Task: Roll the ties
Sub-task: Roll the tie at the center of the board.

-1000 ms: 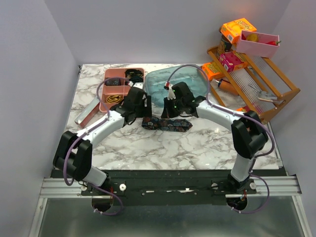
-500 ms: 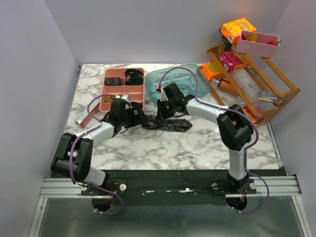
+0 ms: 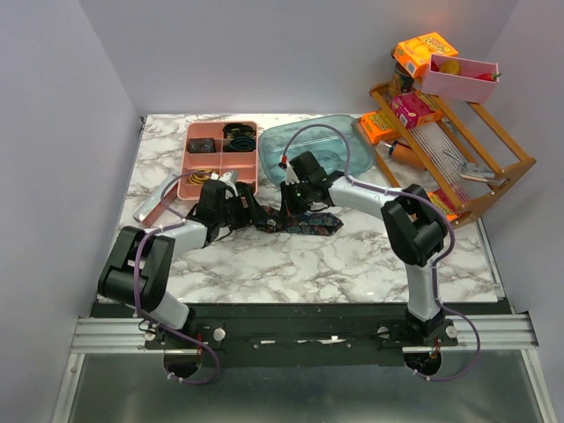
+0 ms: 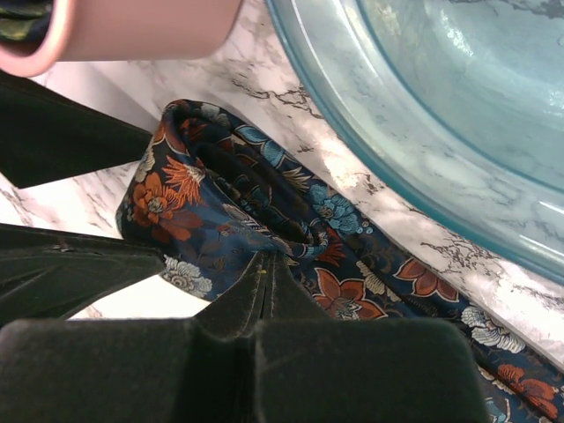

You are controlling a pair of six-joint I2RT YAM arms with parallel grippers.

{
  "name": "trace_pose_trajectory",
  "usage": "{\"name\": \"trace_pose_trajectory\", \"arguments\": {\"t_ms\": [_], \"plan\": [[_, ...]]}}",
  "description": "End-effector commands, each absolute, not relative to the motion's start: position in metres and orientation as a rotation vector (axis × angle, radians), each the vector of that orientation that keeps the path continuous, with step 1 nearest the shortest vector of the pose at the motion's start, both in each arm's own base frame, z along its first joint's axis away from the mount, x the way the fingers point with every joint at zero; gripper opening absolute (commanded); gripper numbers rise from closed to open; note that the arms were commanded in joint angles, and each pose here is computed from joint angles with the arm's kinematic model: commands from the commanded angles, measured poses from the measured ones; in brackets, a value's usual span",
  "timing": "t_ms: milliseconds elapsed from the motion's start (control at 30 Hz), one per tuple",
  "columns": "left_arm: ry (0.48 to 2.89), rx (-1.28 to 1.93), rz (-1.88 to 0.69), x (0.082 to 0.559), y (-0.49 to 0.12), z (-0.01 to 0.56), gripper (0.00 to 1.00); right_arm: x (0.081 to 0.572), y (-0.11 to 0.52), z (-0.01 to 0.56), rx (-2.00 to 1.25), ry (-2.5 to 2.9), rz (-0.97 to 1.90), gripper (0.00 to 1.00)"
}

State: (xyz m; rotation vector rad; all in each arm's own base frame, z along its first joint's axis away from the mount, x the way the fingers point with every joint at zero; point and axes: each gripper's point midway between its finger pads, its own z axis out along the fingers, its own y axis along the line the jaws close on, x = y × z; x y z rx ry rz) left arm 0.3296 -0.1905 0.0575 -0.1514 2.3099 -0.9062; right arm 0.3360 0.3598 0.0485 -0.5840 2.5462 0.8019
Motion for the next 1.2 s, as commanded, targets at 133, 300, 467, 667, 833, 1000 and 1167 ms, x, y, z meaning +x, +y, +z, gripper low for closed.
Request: {"name": "trace_pose_trajectory", "arguments": {"t_ms": [133, 300, 467, 667, 833, 1000, 1167], "plan": [[2.288, -0.167, -1.01, 0.322, -0.198, 0.047, 0.72, 0.332, 0.357, 0.024, -0.593, 2.615, 0.756, 0.01], [2.247, -0.165, -1.06, 0.325, -0.204, 0.053, 0.61, 0.331, 0.357, 0.025, -0.593, 2.618, 0.762, 0.01], [2.21, -0.155, -1.074, 0.328, -0.206, 0.063, 0.53, 0.328, 0.358, 0.024, -0.597, 2.625, 0.777, 0.01], [2.192, -0.145, -1.057, 0.332, -0.21, 0.071, 0.42, 0.324, 0.362, 0.027, -0.611, 2.619, 0.796, 0.01], [2.204, -0.112, -0.972, 0.336, -0.213, 0.075, 0.35, 0.322, 0.364, 0.034, -0.621, 2.604, 0.813, 0.01], [2.269, -0.071, -0.821, 0.334, -0.21, 0.072, 0.32, 0.323, 0.362, 0.051, -0.617, 2.569, 0.81, 0.01], [2.326, -0.021, -0.66, 0.332, -0.206, 0.073, 0.31, 0.324, 0.362, 0.062, -0.617, 2.541, 0.81, 0.01]]}}
